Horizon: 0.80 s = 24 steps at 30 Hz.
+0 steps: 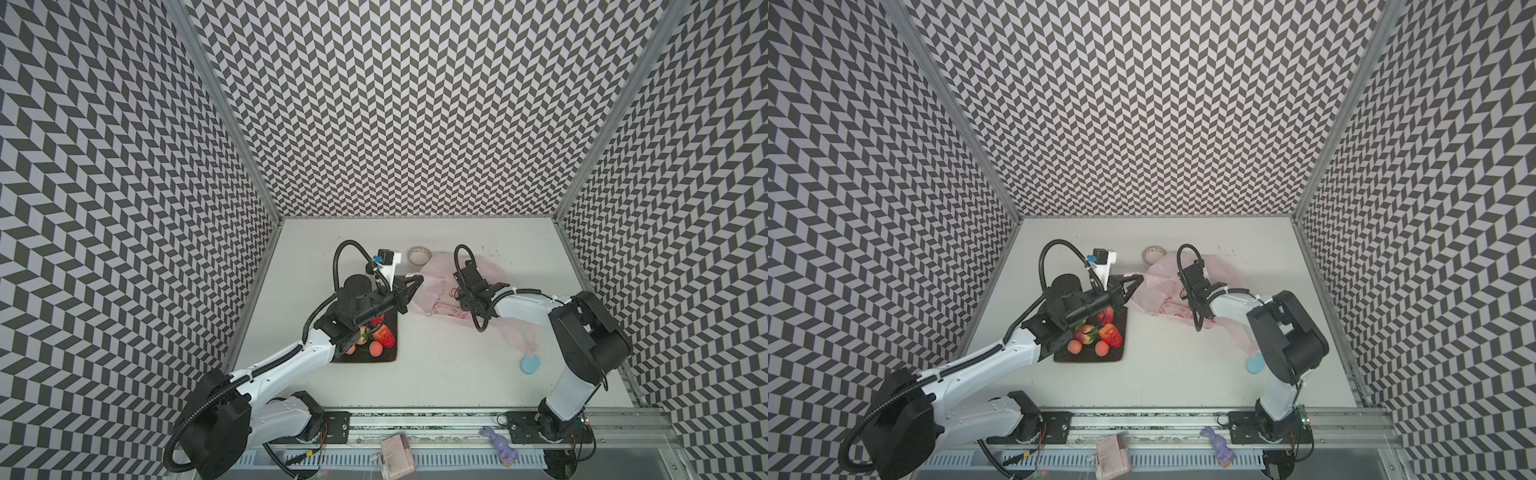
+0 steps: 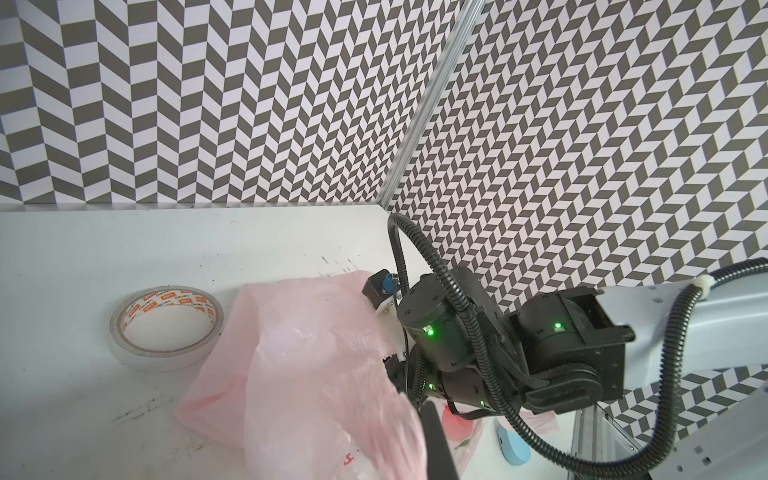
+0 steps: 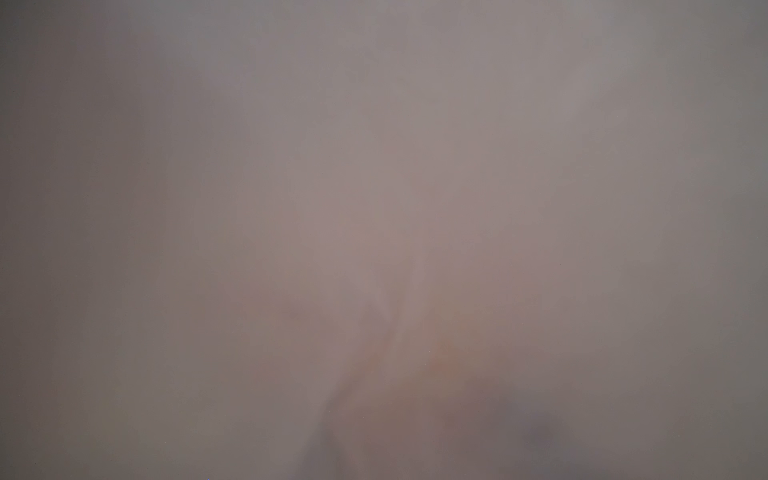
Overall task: Take the fake fruits out of the plastic bag
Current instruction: 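Close the right gripper on an orange-red pear inside the bag and lift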
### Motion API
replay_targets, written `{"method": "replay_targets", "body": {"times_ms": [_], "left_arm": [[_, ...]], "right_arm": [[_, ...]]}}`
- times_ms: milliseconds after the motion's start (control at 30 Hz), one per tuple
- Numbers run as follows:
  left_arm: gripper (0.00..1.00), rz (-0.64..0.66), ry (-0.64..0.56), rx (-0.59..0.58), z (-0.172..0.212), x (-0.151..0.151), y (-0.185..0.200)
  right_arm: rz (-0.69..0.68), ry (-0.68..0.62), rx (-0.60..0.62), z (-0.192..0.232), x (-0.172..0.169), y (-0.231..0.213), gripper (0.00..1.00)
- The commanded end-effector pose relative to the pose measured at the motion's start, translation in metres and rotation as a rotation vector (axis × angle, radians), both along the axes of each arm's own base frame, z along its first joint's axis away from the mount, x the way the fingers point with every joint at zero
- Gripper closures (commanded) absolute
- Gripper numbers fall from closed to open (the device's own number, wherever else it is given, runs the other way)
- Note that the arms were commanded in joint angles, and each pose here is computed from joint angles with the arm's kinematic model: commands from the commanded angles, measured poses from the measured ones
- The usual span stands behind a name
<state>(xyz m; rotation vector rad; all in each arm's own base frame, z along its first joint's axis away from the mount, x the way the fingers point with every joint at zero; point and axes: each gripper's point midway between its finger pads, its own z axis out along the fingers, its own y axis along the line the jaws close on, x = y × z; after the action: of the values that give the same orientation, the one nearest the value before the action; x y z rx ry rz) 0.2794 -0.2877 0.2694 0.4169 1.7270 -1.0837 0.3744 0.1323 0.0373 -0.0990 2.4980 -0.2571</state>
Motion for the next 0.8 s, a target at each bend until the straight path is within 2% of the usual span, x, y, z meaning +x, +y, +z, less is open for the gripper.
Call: {"method": "replay_targets", "body": {"times_ms": [0,233,433,567,767], "left_arm": [[1.00,0.007,-0.004,0.000,0.000,-0.002,0.002],[1.00,0.006,0.001,0.005,-0.002,-0.001,0.001],[1.00,-0.001,0.011,0.010,-0.007,0.001,-0.003],[1.00,-0.010,0.020,0.014,-0.011,0.002,-0.006],[1.00,-0.024,0.029,0.017,-0.015,0.003,-0.012]], "right_arm": [[0.027,-0.042,0.062,0.003,0.022,0.014,0.33],[0.032,-0.055,0.082,0.006,0.034,0.016,0.43],[0.077,-0.082,0.125,0.024,0.034,0.025,0.58],[0.117,-0.137,0.201,0.049,0.027,0.032,0.65],[0.225,-0.208,0.337,0.090,0.009,0.048,0.68]]}}
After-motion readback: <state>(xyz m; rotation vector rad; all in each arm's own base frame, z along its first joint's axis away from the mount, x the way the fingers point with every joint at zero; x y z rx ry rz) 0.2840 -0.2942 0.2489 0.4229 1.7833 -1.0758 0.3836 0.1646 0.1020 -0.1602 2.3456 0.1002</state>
